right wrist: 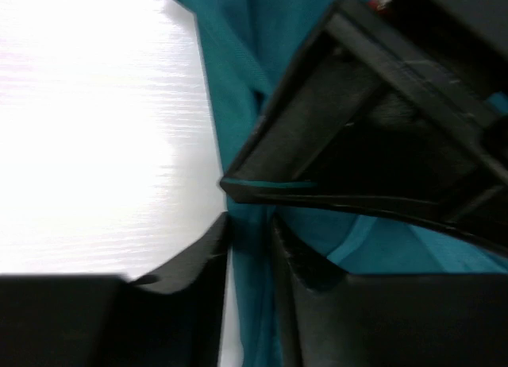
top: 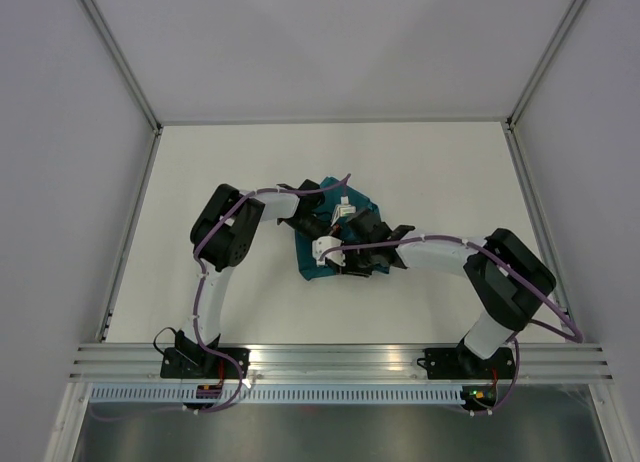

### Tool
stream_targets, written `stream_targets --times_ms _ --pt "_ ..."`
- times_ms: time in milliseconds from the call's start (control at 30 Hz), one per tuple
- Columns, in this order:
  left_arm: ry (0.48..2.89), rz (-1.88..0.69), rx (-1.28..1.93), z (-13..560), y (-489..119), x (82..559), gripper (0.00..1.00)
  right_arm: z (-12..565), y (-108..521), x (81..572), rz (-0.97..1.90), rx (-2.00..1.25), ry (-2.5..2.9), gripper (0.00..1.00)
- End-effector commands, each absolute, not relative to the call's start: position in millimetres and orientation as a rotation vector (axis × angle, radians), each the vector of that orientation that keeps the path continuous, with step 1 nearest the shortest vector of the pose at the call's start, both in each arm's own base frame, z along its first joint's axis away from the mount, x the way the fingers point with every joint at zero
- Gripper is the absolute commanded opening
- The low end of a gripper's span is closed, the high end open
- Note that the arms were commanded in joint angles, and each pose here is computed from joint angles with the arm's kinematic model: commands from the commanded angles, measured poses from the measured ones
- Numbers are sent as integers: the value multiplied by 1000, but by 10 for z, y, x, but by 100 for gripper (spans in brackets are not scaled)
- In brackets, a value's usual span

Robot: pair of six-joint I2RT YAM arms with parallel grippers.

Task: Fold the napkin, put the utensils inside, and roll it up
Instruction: Roll the napkin at the center of the board.

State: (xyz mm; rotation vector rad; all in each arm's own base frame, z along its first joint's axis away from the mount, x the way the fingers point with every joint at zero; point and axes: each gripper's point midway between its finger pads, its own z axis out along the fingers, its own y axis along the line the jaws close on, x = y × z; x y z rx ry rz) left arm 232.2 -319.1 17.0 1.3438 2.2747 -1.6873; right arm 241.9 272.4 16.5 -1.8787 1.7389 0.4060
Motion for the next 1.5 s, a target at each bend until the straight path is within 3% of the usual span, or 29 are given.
stream_targets --times_ms 0,200,433,567,800,1000,1300,1467 --pt "2218 -1732 1340 243 -3248 2382 2 131 2739 2350 455 -1935 1759 29" --pt "2215 -1726 1335 273 -3243 2409 5 113 2696 2258 550 -1968 1831 17" --pt "2208 -1710 1249 411 -3190 2584 33 130 2649 2197 737 -1952 1920 14" --pt "2168 -1666 1205 571 -3155 2709 41 114 2648 2200 813 -1950 1956 13" --pt "2174 -1486 1010 798 -3006 3055 42 121 2641 2131 982 -1972 2021 12" --pt "2155 -1159 757 963 -2635 3598 41 86 2633 2185 1109 -1953 2094 12" --pt "2041 -775 568 1236 -2136 3849 40 7 2675 2374 1199 -1899 2189 11" --pt "1908 -631 642 1499 -2003 3847 41 -66 2660 2406 1222 -1881 2245 11"
